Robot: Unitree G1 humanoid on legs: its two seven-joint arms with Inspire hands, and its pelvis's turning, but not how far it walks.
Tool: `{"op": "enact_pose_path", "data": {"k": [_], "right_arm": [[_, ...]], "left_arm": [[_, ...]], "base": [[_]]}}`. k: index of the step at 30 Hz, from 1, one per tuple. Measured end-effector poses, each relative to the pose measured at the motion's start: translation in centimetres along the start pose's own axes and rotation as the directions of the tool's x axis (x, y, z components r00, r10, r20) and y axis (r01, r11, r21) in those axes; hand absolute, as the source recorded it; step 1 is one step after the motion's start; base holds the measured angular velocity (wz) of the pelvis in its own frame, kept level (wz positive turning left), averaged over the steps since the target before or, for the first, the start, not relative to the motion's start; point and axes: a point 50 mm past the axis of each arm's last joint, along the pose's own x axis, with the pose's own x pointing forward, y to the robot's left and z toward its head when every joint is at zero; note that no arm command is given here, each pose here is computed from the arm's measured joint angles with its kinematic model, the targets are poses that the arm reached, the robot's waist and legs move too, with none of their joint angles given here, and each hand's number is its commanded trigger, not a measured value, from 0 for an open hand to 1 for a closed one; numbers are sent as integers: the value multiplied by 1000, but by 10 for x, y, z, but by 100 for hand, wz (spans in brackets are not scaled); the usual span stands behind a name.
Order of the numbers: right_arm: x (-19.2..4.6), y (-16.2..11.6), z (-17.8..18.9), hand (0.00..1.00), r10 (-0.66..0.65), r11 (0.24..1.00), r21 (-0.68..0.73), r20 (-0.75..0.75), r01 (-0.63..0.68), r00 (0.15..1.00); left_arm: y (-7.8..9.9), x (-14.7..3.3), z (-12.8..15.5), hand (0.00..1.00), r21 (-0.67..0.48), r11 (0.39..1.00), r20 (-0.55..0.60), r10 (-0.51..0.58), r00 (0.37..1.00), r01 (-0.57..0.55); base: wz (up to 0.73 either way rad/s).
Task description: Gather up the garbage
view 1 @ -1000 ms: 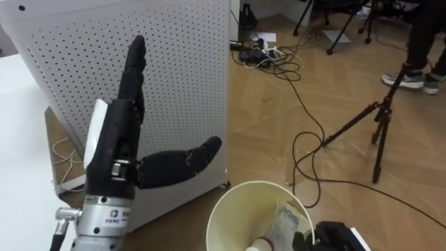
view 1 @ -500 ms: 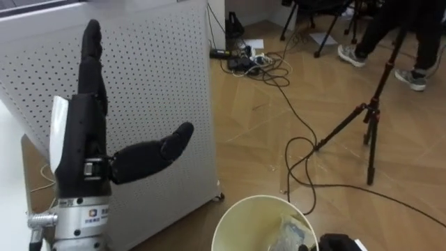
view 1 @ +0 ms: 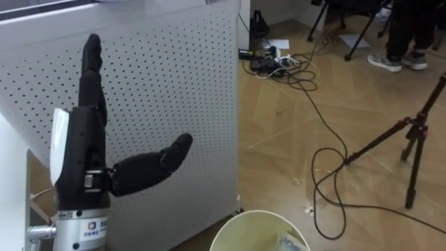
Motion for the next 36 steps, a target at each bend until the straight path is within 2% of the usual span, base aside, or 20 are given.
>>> {"op": "enact_pose_path", "data": {"k": [6,12,16,18,26,29,32,36], "right_arm": [[2,7,13,100,54,998,-22,57,-53,997],[2,9,16,100,71,995,-81,64,-66,995],[6,11,22,100,82,994,-78,85,-75,993],[7,1,27,100,47,997,-65,97,-41,994],[8,6,34,100,65,996,-63,126,-58,990],[8,5,34,100,79,995,-67,123,-71,989],[7,3,32,100,91,994,-77,117,-82,989],[5,5,30,100,117,989,-108,105,-106,988]], "left_arm": [[1,6,3,0,9,1000,37,22,999,-22],[-16,2,4,0,-39,999,28,-24,999,25],[-16,5,5,0,-29,999,34,-30,999,31],[-16,8,10,0,-18,999,66,-29,997,30],[-14,5,12,0,32,999,87,-8,996,6],[-10,7,13,0,110,994,121,-12,993,-1],[2,12,25,0,200,977,210,33,977,-76],[11,14,36,0,224,964,297,71,952,-141]], "base": [[10],[49],[44],[45],[3],[0],[-5],[-1]]}}
